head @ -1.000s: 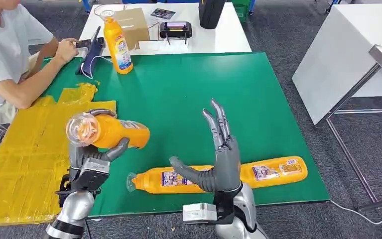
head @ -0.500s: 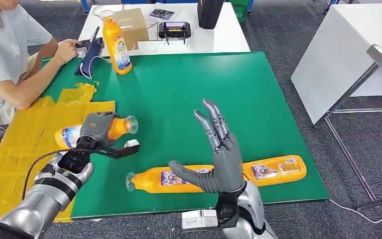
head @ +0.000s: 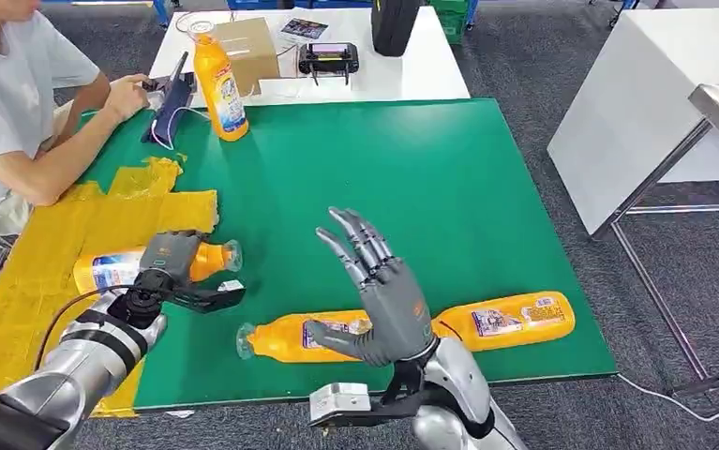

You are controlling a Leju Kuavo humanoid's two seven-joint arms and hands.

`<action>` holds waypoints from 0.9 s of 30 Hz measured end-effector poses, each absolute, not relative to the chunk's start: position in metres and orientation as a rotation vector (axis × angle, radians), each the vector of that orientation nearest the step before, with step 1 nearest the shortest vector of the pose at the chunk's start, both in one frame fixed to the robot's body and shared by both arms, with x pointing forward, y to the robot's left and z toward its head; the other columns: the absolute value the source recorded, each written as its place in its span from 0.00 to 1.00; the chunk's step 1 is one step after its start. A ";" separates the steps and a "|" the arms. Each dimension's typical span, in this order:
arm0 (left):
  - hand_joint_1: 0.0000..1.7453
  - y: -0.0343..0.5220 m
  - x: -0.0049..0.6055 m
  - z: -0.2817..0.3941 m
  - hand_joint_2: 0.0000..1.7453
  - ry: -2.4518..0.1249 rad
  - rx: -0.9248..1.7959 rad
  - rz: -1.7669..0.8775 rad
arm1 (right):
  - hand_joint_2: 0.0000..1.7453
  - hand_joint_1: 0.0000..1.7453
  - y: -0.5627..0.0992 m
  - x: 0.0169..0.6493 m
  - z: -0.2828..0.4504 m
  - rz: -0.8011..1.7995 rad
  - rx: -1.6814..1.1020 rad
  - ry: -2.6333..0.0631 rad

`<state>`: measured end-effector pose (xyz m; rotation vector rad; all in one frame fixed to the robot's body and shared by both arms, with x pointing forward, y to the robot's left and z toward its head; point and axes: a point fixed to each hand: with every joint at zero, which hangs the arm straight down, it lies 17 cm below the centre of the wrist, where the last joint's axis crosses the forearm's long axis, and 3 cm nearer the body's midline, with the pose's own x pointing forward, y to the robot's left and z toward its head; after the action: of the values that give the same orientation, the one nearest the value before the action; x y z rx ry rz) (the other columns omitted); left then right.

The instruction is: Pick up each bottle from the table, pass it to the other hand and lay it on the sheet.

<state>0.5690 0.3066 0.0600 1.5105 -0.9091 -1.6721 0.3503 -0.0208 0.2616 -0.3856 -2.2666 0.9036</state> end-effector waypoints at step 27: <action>0.00 0.244 0.542 0.123 1.00 -1.612 1.338 -1.196 | 1.00 0.00 -0.010 0.361 0.110 1.404 -0.517 -1.838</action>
<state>0.5415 0.2435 0.1226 1.3383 -1.6123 -1.1962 0.3615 -0.0101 0.1102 -0.5166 -1.8383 1.4038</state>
